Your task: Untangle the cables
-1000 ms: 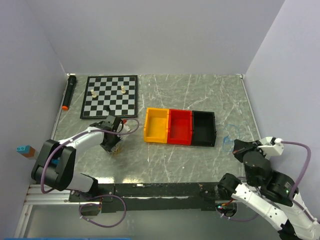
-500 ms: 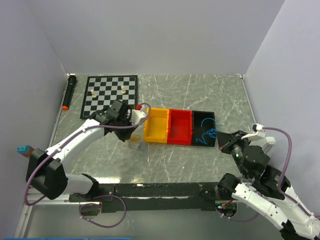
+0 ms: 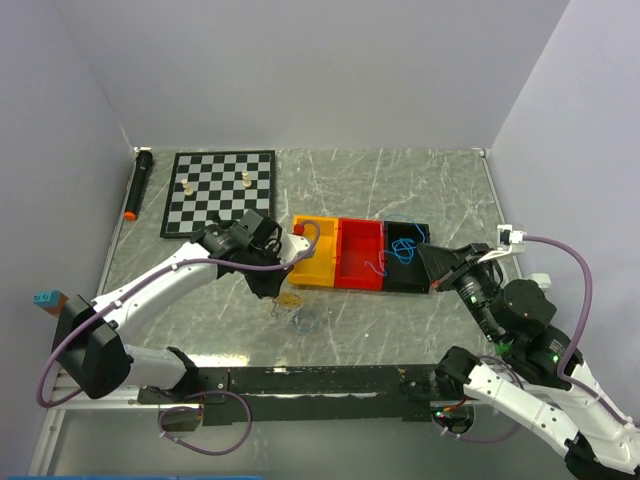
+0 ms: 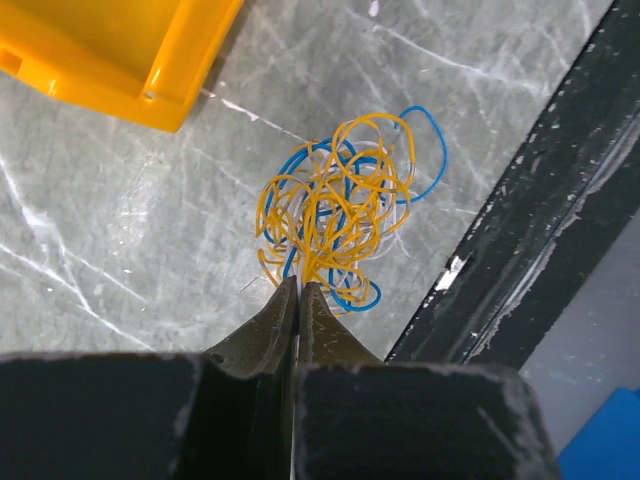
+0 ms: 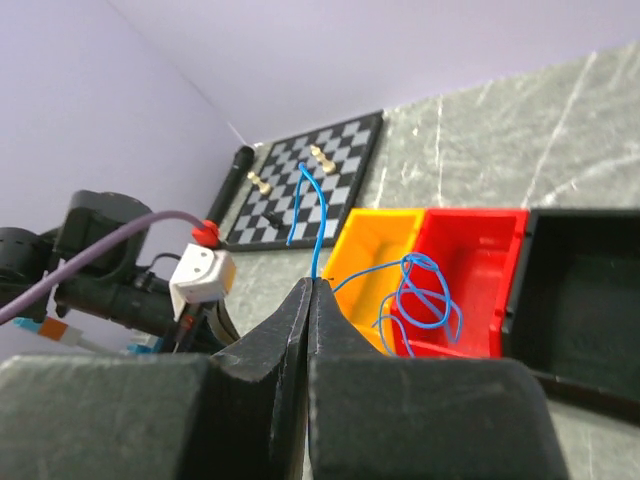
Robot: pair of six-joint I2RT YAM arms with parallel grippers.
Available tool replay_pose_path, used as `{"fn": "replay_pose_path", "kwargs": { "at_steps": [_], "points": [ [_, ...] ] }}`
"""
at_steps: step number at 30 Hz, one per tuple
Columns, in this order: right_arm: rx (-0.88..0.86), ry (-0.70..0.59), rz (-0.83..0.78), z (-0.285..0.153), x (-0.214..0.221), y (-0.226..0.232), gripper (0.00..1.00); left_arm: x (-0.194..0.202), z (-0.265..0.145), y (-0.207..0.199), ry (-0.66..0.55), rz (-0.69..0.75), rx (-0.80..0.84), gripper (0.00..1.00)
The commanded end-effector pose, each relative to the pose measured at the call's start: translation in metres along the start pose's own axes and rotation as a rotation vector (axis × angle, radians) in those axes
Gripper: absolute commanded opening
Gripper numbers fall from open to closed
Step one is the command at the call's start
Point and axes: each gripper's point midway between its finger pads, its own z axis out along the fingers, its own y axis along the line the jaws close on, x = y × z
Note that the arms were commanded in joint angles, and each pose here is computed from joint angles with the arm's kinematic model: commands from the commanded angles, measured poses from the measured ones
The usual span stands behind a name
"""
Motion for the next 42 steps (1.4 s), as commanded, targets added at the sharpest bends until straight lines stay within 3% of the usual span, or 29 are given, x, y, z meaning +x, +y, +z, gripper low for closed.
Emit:
{"fn": "replay_pose_path", "kwargs": {
  "at_steps": [1,5,11,18,25,35,39,42],
  "points": [
    [-0.068,-0.074,-0.027,0.003,-0.028,0.022,0.00,-0.013,-0.006,-0.015,-0.025,0.013,0.057,0.05],
    [-0.032,-0.086,-0.052,0.011,-0.031,0.019,0.00,-0.011,-0.007,-0.019,-0.016,0.024,0.073,0.07],
    [0.192,-0.113,-0.120,0.032,-0.023,-0.019,0.00,-0.012,-0.006,-0.026,-0.003,0.041,0.096,0.08],
    [0.326,-0.080,-0.158,0.053,-0.008,-0.046,0.00,-0.011,-0.007,-0.026,-0.007,0.044,0.089,0.07],
    [0.418,-0.013,-0.134,0.066,0.017,-0.084,0.00,-0.009,-0.006,-0.024,-0.017,0.060,0.066,0.08],
    [0.495,0.193,-0.129,0.088,0.087,-0.129,0.00,-0.013,-0.007,-0.023,-0.031,0.074,0.063,0.08],
    [0.485,0.261,-0.105,0.095,0.100,-0.132,0.39,-0.010,-0.006,-0.023,-0.027,0.073,0.056,0.07],
    [0.436,0.265,-0.097,0.096,0.098,-0.122,0.56,-0.009,-0.005,-0.020,-0.035,0.073,0.036,0.07]
  ]
}}
